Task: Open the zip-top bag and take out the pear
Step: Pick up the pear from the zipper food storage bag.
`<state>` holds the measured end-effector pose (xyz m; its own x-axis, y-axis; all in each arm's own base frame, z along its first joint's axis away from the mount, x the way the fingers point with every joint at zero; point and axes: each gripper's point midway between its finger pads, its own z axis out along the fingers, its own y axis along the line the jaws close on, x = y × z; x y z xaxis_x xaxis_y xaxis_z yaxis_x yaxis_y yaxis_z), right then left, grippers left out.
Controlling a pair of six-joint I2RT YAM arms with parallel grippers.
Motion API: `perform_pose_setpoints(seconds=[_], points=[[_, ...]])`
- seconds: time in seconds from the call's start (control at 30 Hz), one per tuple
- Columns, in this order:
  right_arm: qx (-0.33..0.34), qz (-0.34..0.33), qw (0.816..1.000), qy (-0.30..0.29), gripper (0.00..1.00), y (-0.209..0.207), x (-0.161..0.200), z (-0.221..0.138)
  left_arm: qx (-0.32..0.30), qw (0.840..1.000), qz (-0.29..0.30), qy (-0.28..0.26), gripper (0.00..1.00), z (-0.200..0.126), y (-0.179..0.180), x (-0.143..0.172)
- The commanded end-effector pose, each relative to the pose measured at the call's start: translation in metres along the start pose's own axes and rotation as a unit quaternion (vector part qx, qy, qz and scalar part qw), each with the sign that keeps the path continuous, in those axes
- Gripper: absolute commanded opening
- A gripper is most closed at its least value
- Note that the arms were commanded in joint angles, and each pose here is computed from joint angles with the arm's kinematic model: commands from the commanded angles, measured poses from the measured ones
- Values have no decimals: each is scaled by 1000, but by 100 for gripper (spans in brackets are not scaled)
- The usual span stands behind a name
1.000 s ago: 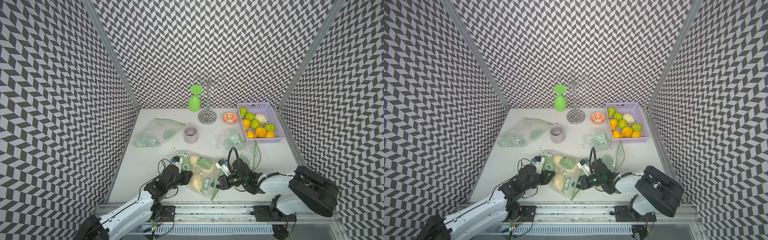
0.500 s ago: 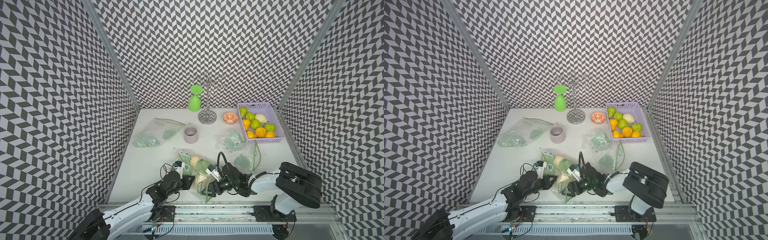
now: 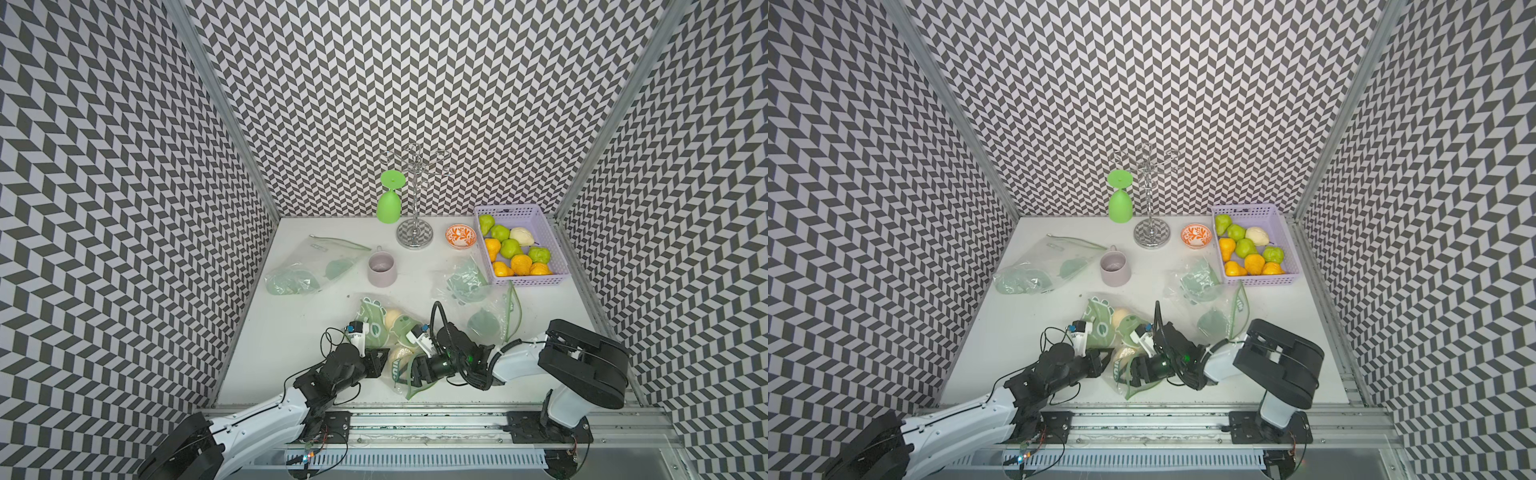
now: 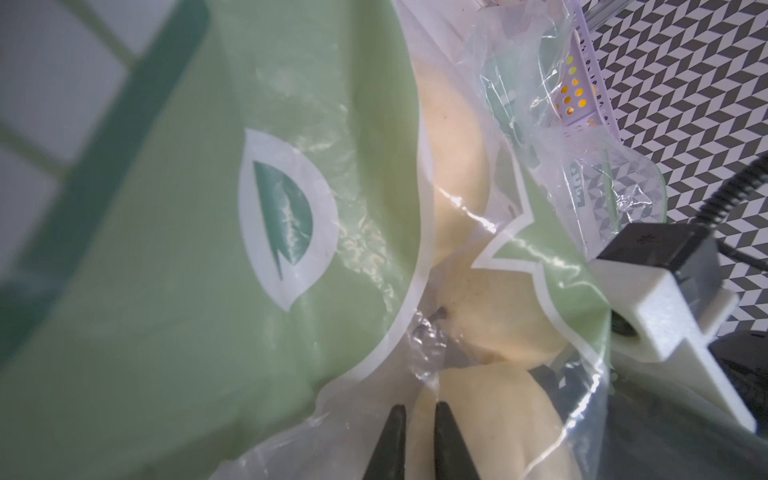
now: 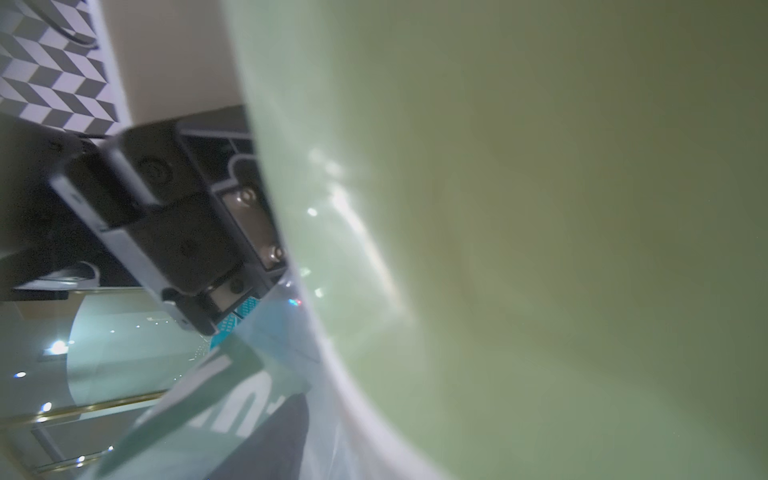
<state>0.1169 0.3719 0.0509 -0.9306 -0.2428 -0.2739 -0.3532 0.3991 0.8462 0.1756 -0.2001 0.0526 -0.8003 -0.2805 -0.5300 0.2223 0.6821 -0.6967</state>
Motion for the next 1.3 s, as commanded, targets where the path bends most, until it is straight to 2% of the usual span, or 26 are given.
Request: perform_pose_setpoints(seconds=[0.0,0.23,0.4,0.73,1.0,1.03,1.13,1.27], points=[[19,13,999,-48,80,-8,-21,6,21,998,13,52,16,0,1,27],[26,27,997,-69,58,-7,-30,2,25,998,20,49,16,-1,-2,25],[28,21,997,-65,46,-4,-27,-3,17,999,24,38,16,-4,-3,18],[40,2,998,-42,27,-4,-5,-22,29,999,28,-28,19,-17,-22,-36],[77,-24,997,0,28,-8,18,-39,17,999,37,-4,18,4,-18,-42],[82,-26,996,-1,30,-9,20,-43,20,999,37,-7,18,5,-20,-44],[61,-34,997,-17,50,2,17,-48,25,999,39,-12,18,5,-24,-48],[59,-38,997,-33,60,10,-2,-40,24,999,45,-11,19,8,-27,-51]])
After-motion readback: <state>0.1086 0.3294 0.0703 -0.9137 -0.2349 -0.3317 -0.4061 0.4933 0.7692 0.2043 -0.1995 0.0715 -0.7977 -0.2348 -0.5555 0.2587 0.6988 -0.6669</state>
